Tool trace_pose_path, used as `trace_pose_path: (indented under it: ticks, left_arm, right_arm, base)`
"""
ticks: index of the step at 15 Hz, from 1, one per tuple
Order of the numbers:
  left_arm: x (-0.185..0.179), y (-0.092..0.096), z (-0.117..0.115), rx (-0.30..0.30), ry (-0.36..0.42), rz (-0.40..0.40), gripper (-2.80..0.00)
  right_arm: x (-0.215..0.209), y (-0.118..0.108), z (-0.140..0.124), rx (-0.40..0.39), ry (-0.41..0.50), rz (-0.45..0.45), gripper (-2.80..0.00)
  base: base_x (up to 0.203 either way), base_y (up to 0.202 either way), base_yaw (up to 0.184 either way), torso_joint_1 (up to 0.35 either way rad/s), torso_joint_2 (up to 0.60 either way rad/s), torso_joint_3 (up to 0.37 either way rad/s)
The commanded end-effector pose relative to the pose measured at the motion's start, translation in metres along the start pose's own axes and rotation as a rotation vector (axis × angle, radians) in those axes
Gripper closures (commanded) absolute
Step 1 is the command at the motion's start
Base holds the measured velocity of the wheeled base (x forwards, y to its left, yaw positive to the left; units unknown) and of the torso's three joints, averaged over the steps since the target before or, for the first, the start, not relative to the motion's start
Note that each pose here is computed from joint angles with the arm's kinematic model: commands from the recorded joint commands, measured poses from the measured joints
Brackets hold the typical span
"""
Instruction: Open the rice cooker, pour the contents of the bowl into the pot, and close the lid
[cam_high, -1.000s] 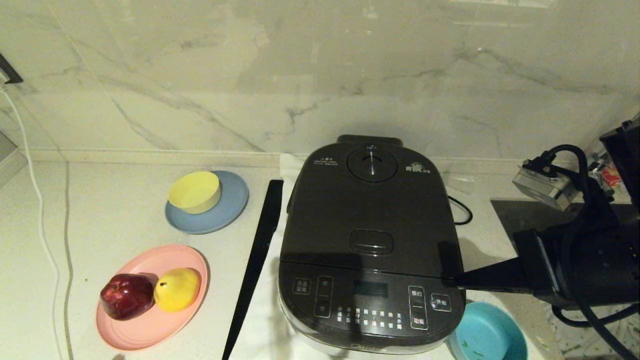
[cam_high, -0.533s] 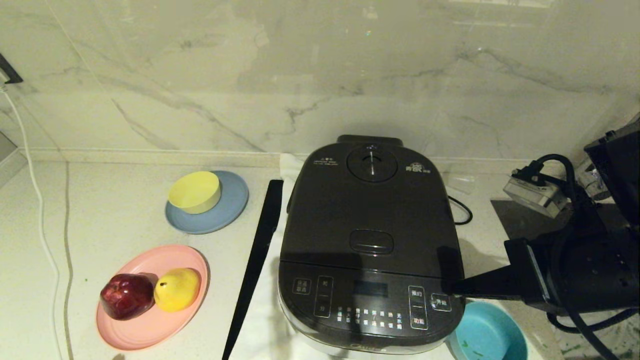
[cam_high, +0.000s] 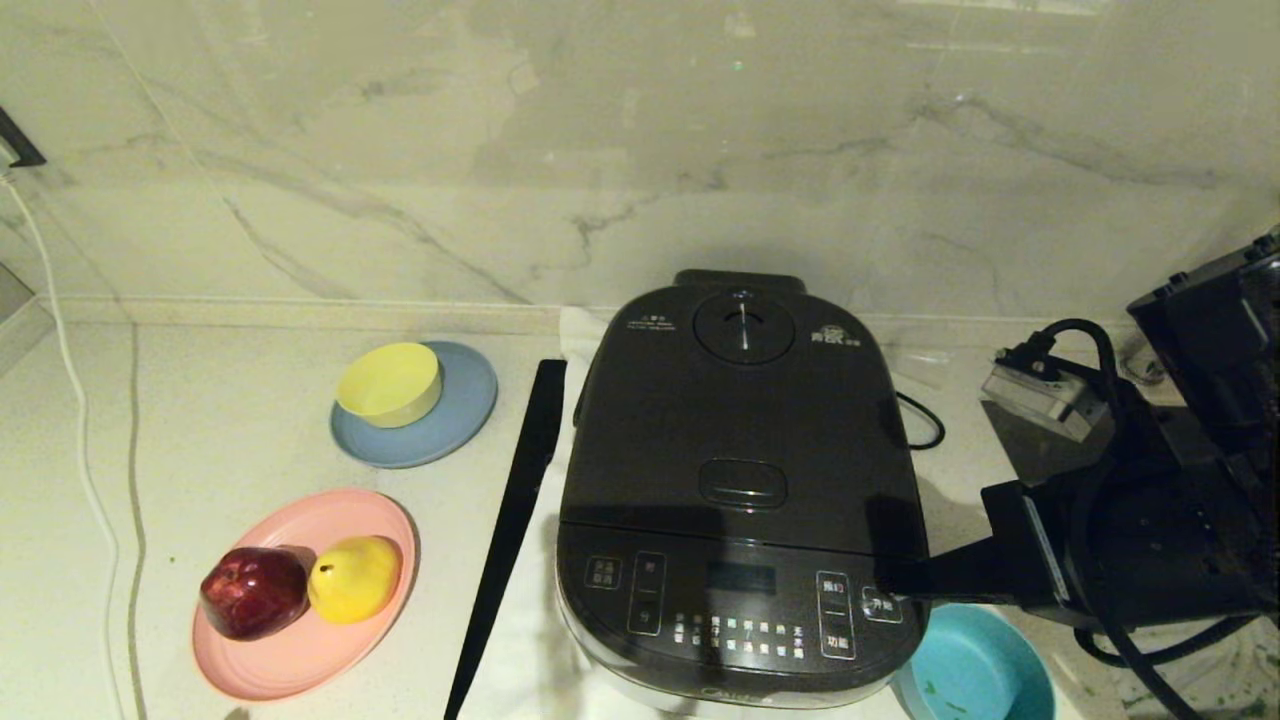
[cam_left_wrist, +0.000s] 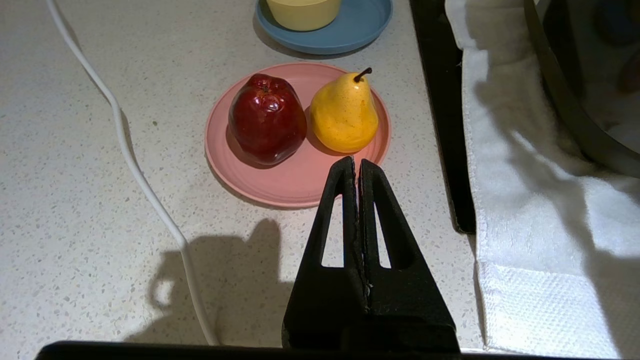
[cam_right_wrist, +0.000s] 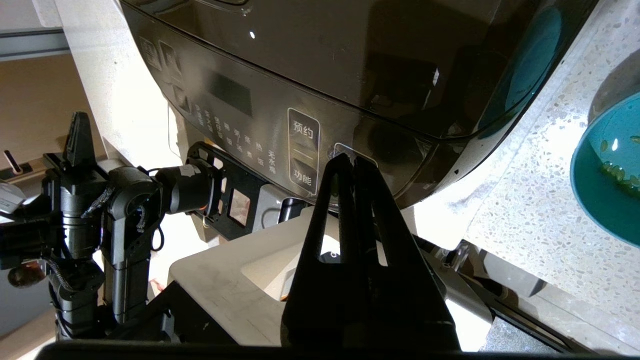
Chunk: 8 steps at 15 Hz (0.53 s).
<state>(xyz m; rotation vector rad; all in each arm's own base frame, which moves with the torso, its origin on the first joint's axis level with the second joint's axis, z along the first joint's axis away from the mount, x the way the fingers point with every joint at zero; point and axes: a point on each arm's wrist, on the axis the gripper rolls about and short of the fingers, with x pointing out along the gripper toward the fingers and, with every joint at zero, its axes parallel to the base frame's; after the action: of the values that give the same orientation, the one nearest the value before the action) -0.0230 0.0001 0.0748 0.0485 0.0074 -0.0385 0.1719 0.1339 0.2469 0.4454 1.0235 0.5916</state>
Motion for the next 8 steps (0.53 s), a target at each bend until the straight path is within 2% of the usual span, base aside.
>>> trace_pose_path:
  ticks: [1, 8]
  left_arm:
    - [0.000, 0.000, 0.000, 0.001, -0.001, -0.002, 0.00]
    - [0.000, 0.000, 0.000, 0.001, -0.001, -0.002, 0.00]
  right_arm:
    - [0.002, 0.001, 0.001, 0.003, 0.004, 0.001, 0.00]
    - [0.013, -0.002, 0.003, 0.011, 0.028, -0.016, 0.00]
  base:
    - [0.000, 0.000, 0.000, 0.000, 0.00, 0.000]
    - [0.000, 0.000, 0.000, 0.000, 0.00, 0.000]
